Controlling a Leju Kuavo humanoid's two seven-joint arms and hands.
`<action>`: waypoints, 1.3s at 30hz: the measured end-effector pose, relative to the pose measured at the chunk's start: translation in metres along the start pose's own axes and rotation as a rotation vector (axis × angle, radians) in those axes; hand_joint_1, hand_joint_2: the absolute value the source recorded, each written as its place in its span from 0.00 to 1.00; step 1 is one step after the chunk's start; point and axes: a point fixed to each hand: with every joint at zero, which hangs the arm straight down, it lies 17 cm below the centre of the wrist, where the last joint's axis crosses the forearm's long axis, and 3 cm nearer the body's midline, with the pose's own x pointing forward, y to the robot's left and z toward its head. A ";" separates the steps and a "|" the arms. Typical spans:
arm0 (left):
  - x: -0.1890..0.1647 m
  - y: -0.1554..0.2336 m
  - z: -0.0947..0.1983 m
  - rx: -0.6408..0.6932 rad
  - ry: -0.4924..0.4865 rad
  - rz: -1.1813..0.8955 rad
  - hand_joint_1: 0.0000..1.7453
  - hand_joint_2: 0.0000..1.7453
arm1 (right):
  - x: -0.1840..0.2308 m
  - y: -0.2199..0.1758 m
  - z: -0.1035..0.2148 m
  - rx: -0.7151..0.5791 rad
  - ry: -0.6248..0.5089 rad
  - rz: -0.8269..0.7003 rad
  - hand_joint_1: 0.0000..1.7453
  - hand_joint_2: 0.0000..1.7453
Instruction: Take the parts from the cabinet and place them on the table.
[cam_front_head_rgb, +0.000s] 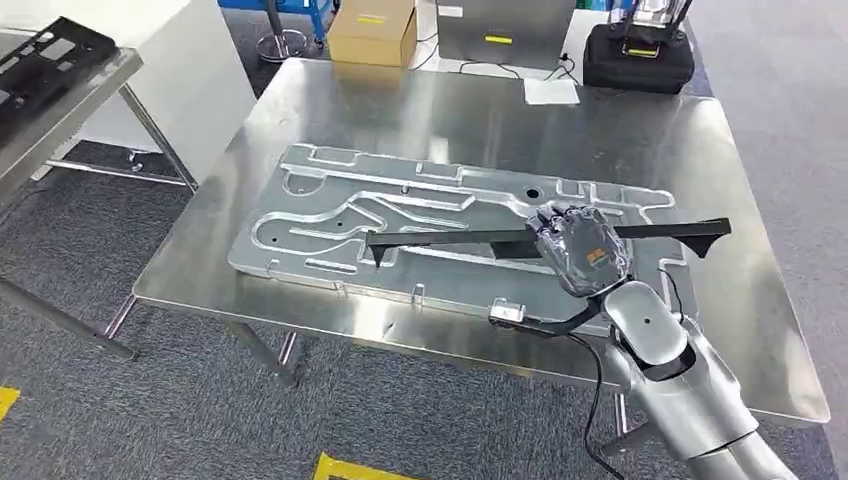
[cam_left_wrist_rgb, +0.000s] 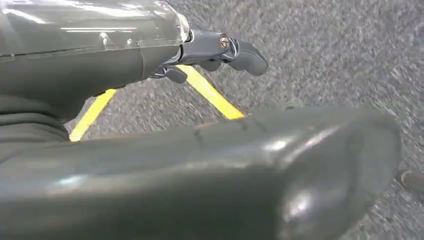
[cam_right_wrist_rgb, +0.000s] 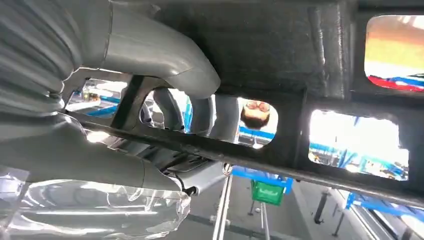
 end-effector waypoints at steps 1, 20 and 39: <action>0.002 0.003 -0.002 0.004 -0.004 -0.004 0.00 0.00 | 0.000 0.000 0.000 -0.002 0.001 0.000 1.00 1.00; 0.002 0.003 -0.002 0.004 -0.002 -0.005 0.00 0.00 | -0.022 0.013 0.012 -0.001 0.110 0.037 1.00 1.00; 0.005 0.009 -0.004 0.028 -0.010 -0.041 0.00 0.00 | -0.060 0.035 0.025 0.004 0.267 0.006 0.00 1.00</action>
